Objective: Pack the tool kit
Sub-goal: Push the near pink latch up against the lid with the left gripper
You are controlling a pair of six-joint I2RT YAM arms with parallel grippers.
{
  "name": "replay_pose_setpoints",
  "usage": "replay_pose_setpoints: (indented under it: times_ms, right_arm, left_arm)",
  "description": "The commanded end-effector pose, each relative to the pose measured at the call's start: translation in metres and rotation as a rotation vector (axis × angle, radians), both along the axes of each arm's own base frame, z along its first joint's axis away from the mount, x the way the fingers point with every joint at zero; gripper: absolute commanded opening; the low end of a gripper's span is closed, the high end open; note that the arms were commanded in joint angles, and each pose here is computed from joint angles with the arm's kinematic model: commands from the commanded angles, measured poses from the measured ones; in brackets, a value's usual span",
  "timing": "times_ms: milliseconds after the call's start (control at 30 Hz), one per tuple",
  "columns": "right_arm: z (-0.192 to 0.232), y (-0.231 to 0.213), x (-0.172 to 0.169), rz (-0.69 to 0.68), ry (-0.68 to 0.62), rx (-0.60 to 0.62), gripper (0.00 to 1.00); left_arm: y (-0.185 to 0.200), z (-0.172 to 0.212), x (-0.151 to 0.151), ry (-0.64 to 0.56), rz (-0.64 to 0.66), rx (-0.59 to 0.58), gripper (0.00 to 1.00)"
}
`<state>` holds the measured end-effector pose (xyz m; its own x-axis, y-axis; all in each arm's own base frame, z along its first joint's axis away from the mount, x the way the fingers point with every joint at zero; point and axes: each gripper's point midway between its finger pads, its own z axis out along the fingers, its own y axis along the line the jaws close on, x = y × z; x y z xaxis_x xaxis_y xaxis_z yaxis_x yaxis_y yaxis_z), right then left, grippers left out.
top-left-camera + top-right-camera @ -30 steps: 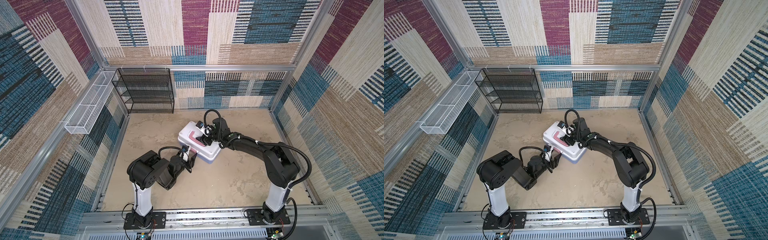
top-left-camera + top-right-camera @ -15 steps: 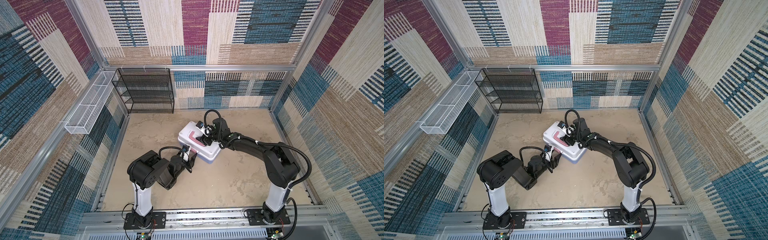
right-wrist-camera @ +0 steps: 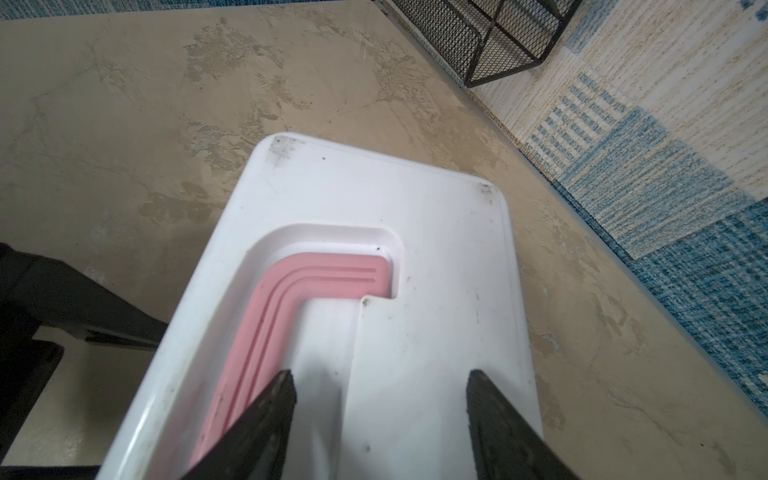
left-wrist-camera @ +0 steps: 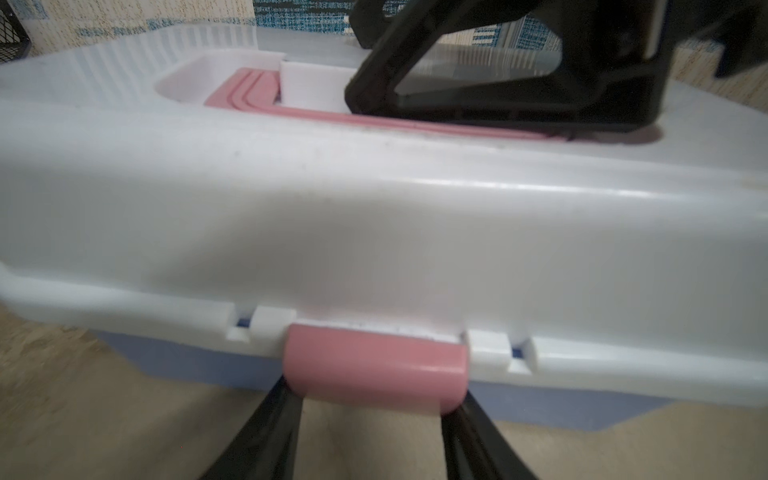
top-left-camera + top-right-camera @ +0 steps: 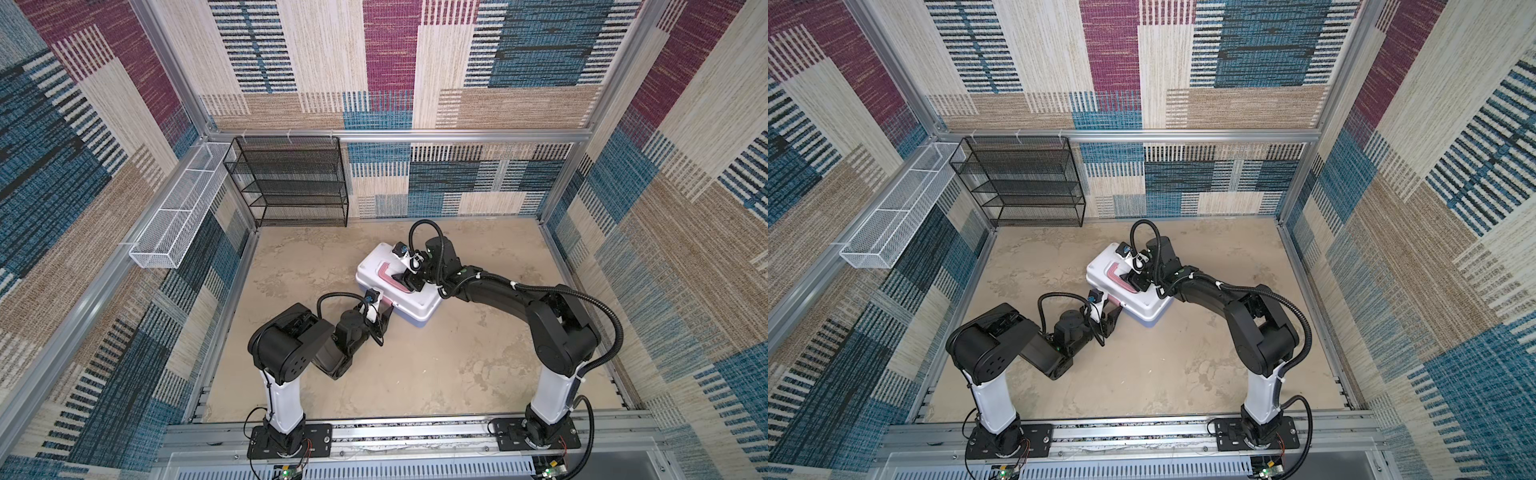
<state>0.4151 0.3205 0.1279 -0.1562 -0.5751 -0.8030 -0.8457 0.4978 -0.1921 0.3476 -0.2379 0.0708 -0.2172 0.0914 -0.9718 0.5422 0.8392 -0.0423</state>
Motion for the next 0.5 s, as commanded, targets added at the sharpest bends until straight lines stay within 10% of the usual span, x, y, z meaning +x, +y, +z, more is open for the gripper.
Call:
replay_pose_setpoints:
  times_ms: [0, 467]
  right_arm:
    - [-0.0874, -0.0474, -0.0609, -0.030, 0.353, -0.273, 0.67]
    - [-0.0880, -0.0479, -0.0603, -0.035, 0.350, -0.273, 0.67]
  left_arm:
    - [-0.0039, 0.0053, 0.0011, -0.019, -0.017, 0.003, 0.51]
    - [-0.0051, 0.0085, -0.0008, 0.008, -0.034, 0.036, 0.41]
